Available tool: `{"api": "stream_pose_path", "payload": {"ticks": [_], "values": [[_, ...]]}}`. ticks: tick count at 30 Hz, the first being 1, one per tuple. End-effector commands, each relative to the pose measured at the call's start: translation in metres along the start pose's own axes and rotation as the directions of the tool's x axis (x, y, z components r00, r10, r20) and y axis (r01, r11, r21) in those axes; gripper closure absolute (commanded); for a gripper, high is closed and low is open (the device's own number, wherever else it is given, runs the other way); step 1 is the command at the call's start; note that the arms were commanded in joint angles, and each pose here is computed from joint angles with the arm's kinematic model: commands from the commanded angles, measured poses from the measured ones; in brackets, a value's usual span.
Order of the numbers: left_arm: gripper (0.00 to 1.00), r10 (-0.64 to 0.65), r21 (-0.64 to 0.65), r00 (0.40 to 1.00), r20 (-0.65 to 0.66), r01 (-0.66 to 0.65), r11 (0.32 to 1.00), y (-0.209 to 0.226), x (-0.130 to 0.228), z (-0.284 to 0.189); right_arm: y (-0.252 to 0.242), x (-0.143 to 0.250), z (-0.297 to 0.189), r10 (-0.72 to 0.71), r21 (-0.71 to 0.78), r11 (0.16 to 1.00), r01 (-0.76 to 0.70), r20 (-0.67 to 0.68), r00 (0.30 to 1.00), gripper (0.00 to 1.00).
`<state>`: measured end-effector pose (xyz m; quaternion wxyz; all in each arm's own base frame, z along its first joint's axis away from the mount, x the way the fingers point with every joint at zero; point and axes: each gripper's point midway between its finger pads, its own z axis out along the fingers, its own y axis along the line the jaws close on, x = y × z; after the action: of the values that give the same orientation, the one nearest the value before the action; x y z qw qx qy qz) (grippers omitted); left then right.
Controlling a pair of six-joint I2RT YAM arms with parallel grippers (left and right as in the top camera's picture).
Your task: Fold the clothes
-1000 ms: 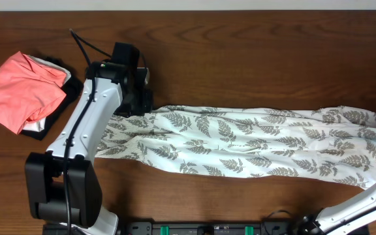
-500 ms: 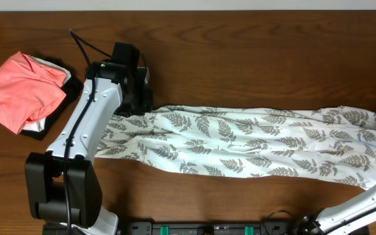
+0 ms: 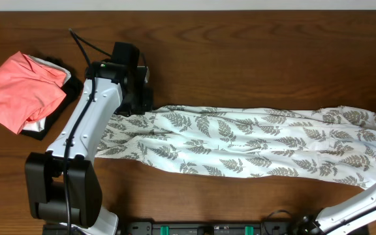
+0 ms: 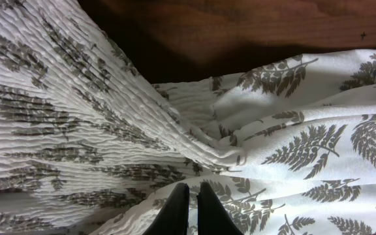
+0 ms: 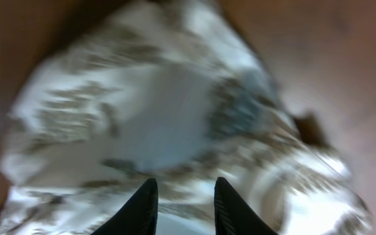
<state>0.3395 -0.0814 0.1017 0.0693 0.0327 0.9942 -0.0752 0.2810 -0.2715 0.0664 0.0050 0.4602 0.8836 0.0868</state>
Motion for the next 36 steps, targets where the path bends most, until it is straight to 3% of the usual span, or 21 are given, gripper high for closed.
{"api": "stream_pose_path", "payload": {"ticks": [1, 6, 11, 20, 27, 36], "values": [[0.92, -0.009, 0.008, 1.000, -0.007, 0.009, 1.000, 0.000, 0.003, 0.001, 0.041, -0.002, -0.011, -0.133, -0.092, 0.986, 0.137, 0.053, 0.990, 0.71], [0.92, -0.009, 0.008, 1.000, -0.008, 0.009, 1.000, 0.000, 0.003, 0.001, 0.064, 0.004, 0.006, -0.215, -0.079, 0.973, 0.219, 0.053, 0.975, 0.68], [0.92, -0.009, 0.008, 1.000, -0.009, 0.009, 1.000, 0.000, 0.003, 0.001, 0.052, 0.018, 0.034, -0.256, 0.056, 0.965, 0.256, 0.003, 0.967, 0.69], [0.92, -0.008, 0.008, 1.000, -0.008, 0.008, 1.000, 0.000, 0.003, 0.001, 0.009, 0.064, 0.057, -0.157, 0.154, 0.971, 0.185, -0.174, 0.972, 0.73], [0.92, -0.008, 0.008, 1.000, -0.008, 0.008, 1.000, 0.000, 0.003, 0.001, -0.005, 0.061, 0.053, -0.070, 0.147, 0.985, 0.095, -0.169, 0.983, 0.73], [0.92, -0.008, 0.009, 1.000, -0.005, 0.008, 1.000, 0.000, 0.002, 0.001, 0.024, 0.051, 0.016, -0.102, 0.019, 0.994, 0.107, -0.158, 0.982, 0.76]]}}
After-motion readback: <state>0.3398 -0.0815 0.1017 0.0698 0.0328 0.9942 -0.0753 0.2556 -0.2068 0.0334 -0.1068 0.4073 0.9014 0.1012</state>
